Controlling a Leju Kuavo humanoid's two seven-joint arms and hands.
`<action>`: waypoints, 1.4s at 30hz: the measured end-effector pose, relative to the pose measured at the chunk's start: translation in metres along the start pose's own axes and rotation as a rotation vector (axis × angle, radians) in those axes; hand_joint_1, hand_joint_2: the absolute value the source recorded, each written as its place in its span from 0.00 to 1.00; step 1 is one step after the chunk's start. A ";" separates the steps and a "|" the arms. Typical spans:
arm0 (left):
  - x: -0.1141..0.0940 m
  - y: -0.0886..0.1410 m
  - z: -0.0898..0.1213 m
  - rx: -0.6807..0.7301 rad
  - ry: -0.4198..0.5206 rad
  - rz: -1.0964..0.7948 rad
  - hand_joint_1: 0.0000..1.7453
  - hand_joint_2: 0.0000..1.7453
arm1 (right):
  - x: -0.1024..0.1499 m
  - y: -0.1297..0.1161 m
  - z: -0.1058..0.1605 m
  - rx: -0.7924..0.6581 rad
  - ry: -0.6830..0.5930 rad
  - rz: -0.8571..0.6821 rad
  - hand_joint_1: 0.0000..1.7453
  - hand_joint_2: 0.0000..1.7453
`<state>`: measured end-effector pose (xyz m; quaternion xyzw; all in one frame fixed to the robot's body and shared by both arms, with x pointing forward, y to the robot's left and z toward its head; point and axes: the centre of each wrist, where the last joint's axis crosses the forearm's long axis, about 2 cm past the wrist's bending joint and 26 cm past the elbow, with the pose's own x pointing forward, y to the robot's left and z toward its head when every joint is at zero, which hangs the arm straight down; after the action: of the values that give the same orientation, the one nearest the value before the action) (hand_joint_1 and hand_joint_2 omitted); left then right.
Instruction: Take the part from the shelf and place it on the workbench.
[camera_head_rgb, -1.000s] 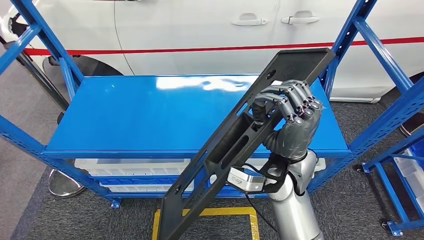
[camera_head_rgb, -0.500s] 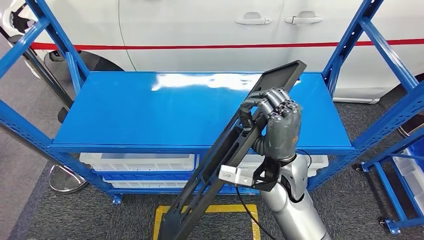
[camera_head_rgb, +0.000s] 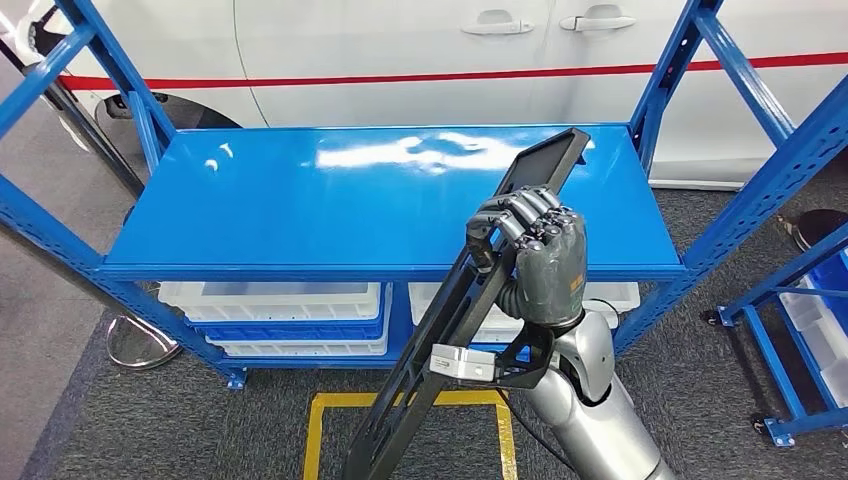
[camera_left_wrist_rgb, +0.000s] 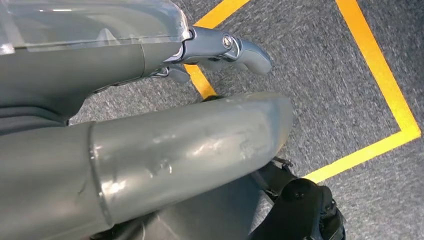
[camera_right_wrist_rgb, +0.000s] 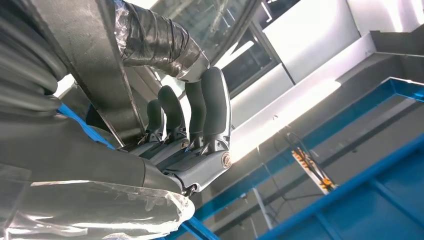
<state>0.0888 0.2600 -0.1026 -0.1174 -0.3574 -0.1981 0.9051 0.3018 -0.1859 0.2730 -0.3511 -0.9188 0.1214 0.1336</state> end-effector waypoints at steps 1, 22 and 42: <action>0.002 0.001 -0.001 0.001 -0.004 -0.003 0.00 0.00 | 0.000 0.000 -0.001 0.000 -0.005 0.001 1.00 1.00; 0.003 0.004 -0.001 0.012 -0.027 0.002 0.00 0.00 | 0.002 0.002 -0.012 -0.010 -0.052 -0.005 1.00 1.00; 0.000 0.009 0.002 0.034 -0.036 0.002 0.00 0.00 | 0.011 0.013 -0.013 0.005 -0.064 -0.039 1.00 1.00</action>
<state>0.0916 0.2692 -0.1023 -0.1059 -0.3768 -0.1890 0.9006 0.3067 -0.1674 0.2831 -0.3289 -0.9289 0.1323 0.1074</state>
